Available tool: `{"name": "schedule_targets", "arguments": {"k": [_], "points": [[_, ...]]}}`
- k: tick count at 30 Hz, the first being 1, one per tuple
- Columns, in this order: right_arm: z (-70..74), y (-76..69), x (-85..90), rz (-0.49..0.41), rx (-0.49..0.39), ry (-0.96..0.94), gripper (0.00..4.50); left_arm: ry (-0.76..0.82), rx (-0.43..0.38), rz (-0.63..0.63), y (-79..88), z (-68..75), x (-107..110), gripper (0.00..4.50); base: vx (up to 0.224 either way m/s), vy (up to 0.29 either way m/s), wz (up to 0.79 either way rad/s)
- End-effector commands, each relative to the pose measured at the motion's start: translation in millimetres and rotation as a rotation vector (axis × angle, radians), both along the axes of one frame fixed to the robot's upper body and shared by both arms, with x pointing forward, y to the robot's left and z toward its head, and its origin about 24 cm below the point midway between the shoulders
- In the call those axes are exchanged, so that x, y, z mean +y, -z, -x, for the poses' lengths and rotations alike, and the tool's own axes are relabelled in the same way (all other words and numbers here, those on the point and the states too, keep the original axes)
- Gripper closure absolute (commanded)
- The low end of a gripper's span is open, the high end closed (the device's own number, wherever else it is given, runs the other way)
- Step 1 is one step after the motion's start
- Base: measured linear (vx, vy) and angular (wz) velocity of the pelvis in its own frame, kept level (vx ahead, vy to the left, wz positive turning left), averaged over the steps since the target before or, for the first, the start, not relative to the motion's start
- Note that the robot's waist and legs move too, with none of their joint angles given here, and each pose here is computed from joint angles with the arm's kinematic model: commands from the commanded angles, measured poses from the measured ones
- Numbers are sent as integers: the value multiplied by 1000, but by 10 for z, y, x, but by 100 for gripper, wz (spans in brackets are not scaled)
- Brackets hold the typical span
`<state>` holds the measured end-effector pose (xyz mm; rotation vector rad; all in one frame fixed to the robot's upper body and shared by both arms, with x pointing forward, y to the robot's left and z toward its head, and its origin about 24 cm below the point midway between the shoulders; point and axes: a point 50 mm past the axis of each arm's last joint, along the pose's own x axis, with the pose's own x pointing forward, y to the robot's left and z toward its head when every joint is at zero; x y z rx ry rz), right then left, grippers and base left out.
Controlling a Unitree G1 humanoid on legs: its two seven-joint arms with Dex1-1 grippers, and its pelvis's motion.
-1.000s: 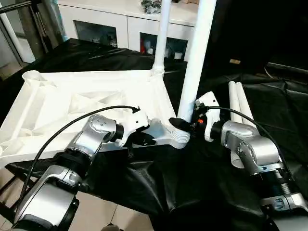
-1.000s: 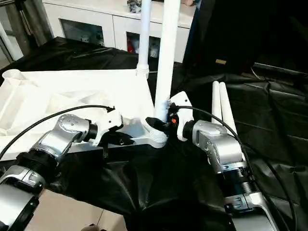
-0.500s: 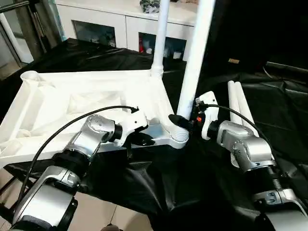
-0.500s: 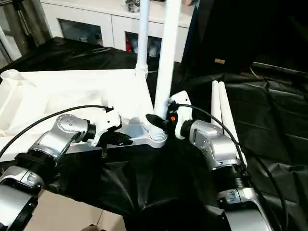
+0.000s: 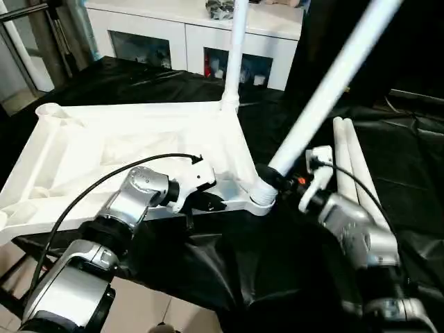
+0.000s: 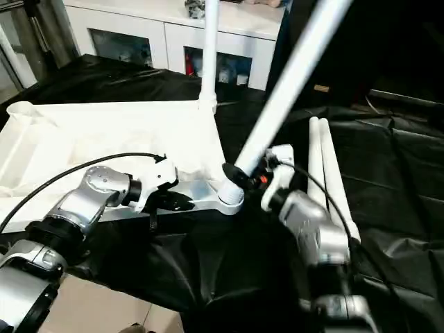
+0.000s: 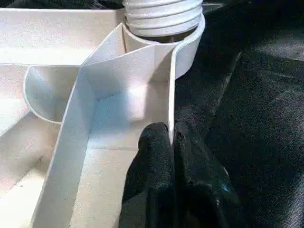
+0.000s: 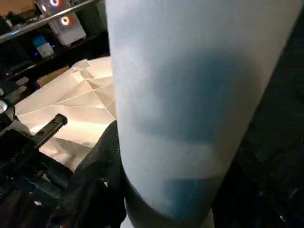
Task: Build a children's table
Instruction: Insert table leg to table base
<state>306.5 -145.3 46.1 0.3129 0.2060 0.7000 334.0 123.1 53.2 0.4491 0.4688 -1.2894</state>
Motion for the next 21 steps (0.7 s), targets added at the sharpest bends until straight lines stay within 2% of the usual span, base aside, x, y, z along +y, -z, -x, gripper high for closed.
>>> {"name": "schedule_targets", "arguments": {"k": [1,7,11,15,21], "points": [[155,327,-1,88,134,-17,262,-98,-63,25,-83,-93,70,450,0,0,0],[213,339,81,194,91,-57,262,-118,-90,23,-93,-119,80,450,0,0,0],[138,272,146,263,52,-76,262,-95,-78,19,-74,-96,91,450,0,0,0],[65,215,224,289,36,-125,262,-70,-67,12,-56,-67,105,450,0,0,0],[-17,212,319,315,57,-253,262,-23,-43,7,-27,-11,123,450,0,0,0]]}}
